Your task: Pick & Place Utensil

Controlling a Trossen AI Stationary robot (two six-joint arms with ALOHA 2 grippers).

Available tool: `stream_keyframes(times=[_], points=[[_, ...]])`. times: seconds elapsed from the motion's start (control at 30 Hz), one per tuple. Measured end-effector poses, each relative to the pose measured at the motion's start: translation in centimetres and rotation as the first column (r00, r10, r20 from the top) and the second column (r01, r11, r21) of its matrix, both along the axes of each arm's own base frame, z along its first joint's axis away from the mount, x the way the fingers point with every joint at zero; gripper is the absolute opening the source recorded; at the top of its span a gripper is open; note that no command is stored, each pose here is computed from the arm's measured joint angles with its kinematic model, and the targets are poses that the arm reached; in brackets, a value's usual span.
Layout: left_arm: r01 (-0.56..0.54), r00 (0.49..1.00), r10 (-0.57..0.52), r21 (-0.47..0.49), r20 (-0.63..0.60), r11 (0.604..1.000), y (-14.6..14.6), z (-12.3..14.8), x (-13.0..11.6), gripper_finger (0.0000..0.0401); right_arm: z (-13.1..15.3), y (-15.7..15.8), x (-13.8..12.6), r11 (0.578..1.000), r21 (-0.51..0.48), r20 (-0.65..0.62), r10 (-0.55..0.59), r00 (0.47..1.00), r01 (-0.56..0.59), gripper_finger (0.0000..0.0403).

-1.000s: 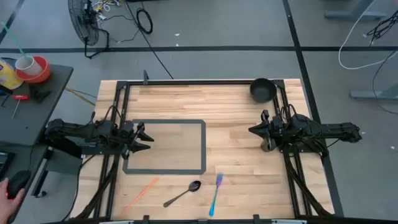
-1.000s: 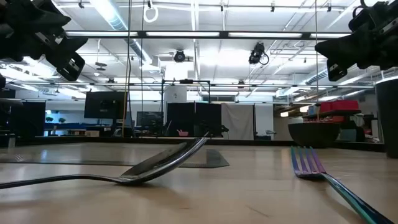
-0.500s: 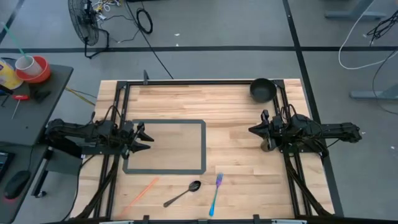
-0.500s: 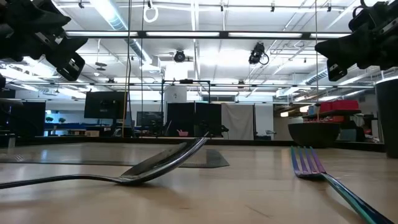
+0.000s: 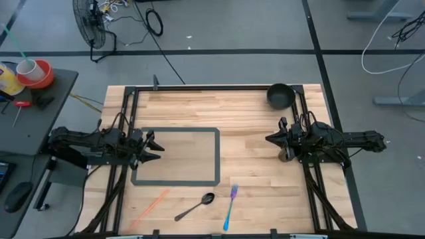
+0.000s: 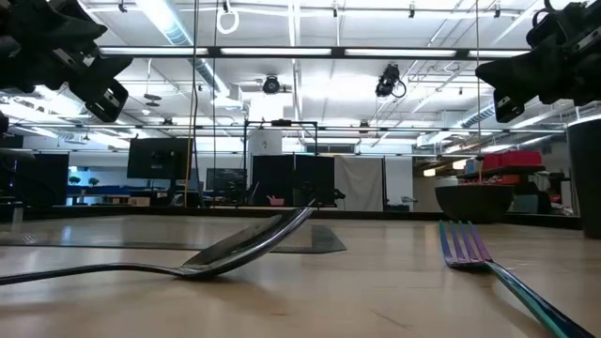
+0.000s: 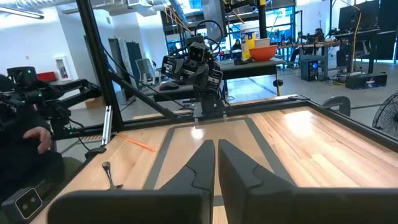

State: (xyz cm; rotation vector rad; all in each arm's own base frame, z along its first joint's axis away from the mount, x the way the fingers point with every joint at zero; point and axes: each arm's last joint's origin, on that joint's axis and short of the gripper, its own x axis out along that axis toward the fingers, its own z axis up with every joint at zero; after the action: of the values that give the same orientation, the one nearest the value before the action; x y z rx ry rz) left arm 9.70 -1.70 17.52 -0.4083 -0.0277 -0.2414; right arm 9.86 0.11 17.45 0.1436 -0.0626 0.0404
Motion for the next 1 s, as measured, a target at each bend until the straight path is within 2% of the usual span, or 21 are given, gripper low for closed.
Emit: stream_keyframes(times=[0.2,0.47,0.6,0.7,0.83,1.0], points=[[-0.003,1.000,0.003,0.005,0.003,1.000,0.0,0.0,0.0,0.0181,0.0,0.0,0.0,1.000,0.000,0.000,0.000,1.000,0.000,0.0023],[-0.176,0.984,0.176,0.011,0.038,0.984,0.5,0.3,0.0,0.0181,0.0,0.0,0.0,1.000,0.000,-0.001,0.000,1.000,0.000,0.0023],[-0.192,0.981,0.192,0.010,0.037,0.981,0.6,0.3,0.0,0.0181,0.0,0.0,0.0,1.000,-0.001,0.000,0.000,1.000,0.000,0.0023],[-0.192,0.981,0.192,0.007,0.036,0.981,0.6,0.3,0.0,0.0181,0.1,-0.1,0.0,0.996,-0.087,0.010,-0.022,1.000,0.022,0.0023],[-0.192,0.981,0.192,0.007,0.036,0.981,0.6,0.3,0.0,0.0181,0.7,-0.4,-0.1,0.978,-0.152,0.079,-0.131,0.988,0.142,0.0023],[-0.192,0.981,0.192,0.007,0.036,0.981,0.6,0.3,0.0,0.0181,2.0,-0.7,-0.4,0.970,-0.007,0.208,-0.238,0.949,0.244,0.0023]])
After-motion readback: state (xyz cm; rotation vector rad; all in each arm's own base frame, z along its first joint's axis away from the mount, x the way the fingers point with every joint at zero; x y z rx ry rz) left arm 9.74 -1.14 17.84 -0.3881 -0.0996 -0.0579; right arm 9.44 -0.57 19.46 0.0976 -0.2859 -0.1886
